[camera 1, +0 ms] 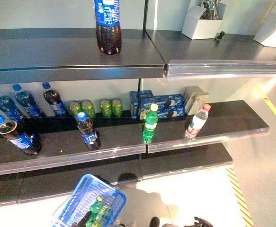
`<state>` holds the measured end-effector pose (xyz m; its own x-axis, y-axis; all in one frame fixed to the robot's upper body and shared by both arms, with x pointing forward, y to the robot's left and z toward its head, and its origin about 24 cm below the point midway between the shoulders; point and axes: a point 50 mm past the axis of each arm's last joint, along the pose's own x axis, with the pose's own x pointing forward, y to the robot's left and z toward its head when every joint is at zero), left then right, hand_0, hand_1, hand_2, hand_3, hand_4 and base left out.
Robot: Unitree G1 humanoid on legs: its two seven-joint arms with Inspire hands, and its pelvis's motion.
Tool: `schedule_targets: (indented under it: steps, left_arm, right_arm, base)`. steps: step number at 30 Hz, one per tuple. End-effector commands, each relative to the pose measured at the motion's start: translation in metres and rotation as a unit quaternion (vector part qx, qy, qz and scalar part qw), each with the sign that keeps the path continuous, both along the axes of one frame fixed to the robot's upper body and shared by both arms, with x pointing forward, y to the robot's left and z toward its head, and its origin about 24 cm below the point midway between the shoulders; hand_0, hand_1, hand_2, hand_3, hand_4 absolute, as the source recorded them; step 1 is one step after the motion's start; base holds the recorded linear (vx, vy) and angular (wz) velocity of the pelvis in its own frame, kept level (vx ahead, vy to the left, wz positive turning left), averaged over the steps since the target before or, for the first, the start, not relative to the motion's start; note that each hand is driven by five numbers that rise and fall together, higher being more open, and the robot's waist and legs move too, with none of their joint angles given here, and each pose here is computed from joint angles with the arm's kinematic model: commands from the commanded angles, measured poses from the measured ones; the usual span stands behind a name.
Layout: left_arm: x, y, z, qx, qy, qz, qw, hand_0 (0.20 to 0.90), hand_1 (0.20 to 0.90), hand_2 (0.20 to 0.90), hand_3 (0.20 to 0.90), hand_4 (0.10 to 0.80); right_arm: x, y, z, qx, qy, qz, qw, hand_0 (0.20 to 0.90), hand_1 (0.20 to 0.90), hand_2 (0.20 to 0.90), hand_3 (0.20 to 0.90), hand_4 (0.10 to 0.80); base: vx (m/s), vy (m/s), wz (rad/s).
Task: Pick up the drink and place into the basket.
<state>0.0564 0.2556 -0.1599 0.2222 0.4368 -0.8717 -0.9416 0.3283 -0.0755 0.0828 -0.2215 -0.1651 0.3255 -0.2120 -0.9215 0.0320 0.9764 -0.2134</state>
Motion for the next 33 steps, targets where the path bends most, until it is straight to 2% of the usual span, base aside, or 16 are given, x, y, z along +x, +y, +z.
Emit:
schedule_targets:
  steps: [1, 4, 9, 13, 16, 21, 24, 26, 28, 33]
  left_arm:
    - [0.017, -0.006, 0.004, 0.02, -0.054, 0.007, 0.998, 0.3, 0.3, 0.3, 0.2, 0.1]
    - [0.019, -0.001, 0.005, 0.025, -0.055, 0.019, 0.998, 0.3, 0.3, 0.3, 0.2, 0.1]
    - [0.025, 0.003, 0.008, 0.037, -0.057, -0.007, 0.998, 0.3, 0.3, 0.3, 0.2, 0.1]
    - [0.067, 0.001, 0.018, 0.034, -0.092, -0.041, 0.994, 0.3, 0.3, 0.3, 0.2, 0.1]
    - [0.074, 0.0, 0.021, 0.034, -0.1, -0.051, 0.993, 0.3, 0.3, 0.3, 0.2, 0.1]
    - [0.072, -0.009, 0.019, 0.034, -0.107, -0.069, 0.991, 0.3, 0.3, 0.3, 0.2, 0.1]
    - [0.074, -0.018, 0.018, 0.026, -0.109, -0.095, 0.989, 0.3, 0.3, 0.3, 0.2, 0.1]
    - [0.077, -0.024, 0.017, 0.017, -0.104, -0.113, 0.988, 0.3, 0.3, 0.3, 0.2, 0.1]
    - [0.069, -0.027, 0.013, 0.009, -0.091, -0.098, 0.991, 0.3, 0.3, 0.3, 0.2, 0.1]
    - [0.06, -0.024, 0.01, 0.013, -0.072, -0.09, 0.993, 0.3, 0.3, 0.3, 0.2, 0.1]
  right_arm:
    - [0.027, 0.022, 0.003, 0.018, -0.033, 0.034, 0.999, 0.9, 0.9, 0.9, 0.9, 0.8]
    - [0.022, 0.028, 0.0, 0.021, -0.014, 0.043, 0.999, 0.9, 0.9, 0.9, 0.9, 0.8]
    - [0.025, 0.026, 0.001, 0.029, -0.025, 0.041, 0.998, 0.9, 0.9, 0.9, 0.9, 0.8]
    - [0.032, 0.026, 0.004, 0.028, -0.045, 0.032, 0.998, 0.9, 0.9, 0.9, 0.9, 0.8]
    - [0.038, 0.029, 0.005, 0.027, -0.04, 0.062, 0.997, 0.9, 0.9, 0.9, 0.9, 0.8]
    - [0.04, 0.033, 0.007, 0.038, -0.043, 0.1, 0.993, 0.9, 0.9, 0.9, 0.9, 0.8]
    - [0.04, 0.028, 0.009, 0.039, -0.054, 0.069, 0.995, 0.9, 0.9, 0.9, 0.9, 0.8]
    - [0.039, 0.021, 0.01, 0.031, -0.063, 0.049, 0.996, 0.9, 0.9, 0.9, 0.9, 0.8]
    - [0.044, 0.014, 0.012, 0.024, -0.072, 0.038, 0.996, 0.9, 0.9, 0.9, 0.9, 0.8]
    - [0.041, 0.012, 0.011, 0.025, -0.072, 0.037, 0.996, 0.9, 0.9, 0.9, 0.9, 0.8]
  base:
    - [0.232, -0.172, 0.22]
    - [0.243, -0.206, 0.07]
    - [0.139, -0.194, -0.07]
    - [0.133, -0.527, 0.58]
    - [0.059, -0.458, 1.25]
    - [-0.059, -0.424, 0.67]
    - [-0.122, -0.258, 0.87]
    - [-0.128, -0.065, 1.1]
    - [-0.084, 0.083, 0.82]
    - [0.029, 0.14, 0.31]
